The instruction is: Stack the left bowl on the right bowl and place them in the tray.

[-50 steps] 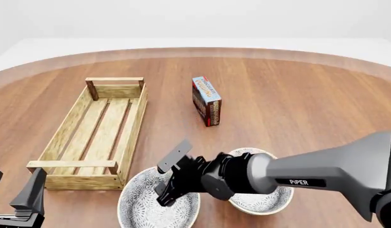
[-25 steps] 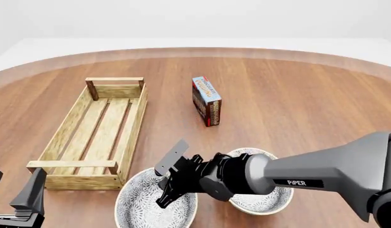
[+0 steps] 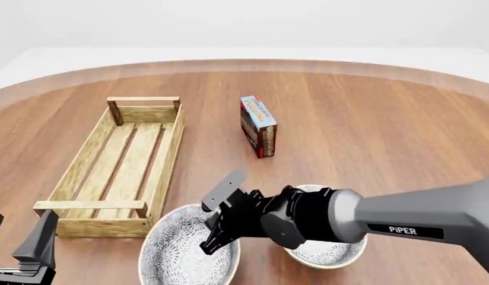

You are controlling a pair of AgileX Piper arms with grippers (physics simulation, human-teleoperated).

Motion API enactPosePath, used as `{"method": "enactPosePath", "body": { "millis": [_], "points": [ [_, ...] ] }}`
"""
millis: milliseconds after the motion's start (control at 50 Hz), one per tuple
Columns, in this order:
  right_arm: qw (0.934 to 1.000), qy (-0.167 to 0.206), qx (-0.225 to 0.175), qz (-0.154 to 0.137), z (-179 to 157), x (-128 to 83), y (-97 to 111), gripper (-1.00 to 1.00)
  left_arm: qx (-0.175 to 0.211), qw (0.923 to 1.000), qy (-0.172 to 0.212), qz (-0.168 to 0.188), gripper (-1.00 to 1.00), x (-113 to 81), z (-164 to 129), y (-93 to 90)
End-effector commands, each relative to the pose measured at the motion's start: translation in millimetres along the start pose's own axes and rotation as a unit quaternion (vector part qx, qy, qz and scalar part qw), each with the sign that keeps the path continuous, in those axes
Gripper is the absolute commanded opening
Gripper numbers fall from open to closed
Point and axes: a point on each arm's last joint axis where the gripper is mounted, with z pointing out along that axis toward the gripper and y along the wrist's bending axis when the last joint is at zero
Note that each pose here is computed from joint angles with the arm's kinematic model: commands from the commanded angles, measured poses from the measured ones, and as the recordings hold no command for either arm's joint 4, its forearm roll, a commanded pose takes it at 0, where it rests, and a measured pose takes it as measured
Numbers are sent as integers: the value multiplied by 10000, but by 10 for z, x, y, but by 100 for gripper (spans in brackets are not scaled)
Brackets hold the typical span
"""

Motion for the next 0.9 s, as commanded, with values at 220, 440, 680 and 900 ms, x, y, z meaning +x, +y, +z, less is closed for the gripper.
{"method": "enactPosePath", "body": {
  "millis": [220, 440, 680, 900],
  "points": [
    [9994, -286, 129, -134, -493, -82, -114, -100, 0, 10000, 0, 0, 100, 0, 0, 0],
    [9981, -581, 142, -151, -793, -210, -113, -100, 0, 10000, 0, 0, 100, 0, 0, 0],
    [9944, -1025, 209, -118, -1176, -418, -152, -100, 0, 10000, 0, 0, 100, 0, 0, 0],
    [9894, -1363, 493, 90, -1596, -500, -343, -100, 0, 10000, 0, 0, 100, 0, 0, 0]
  ]
}}
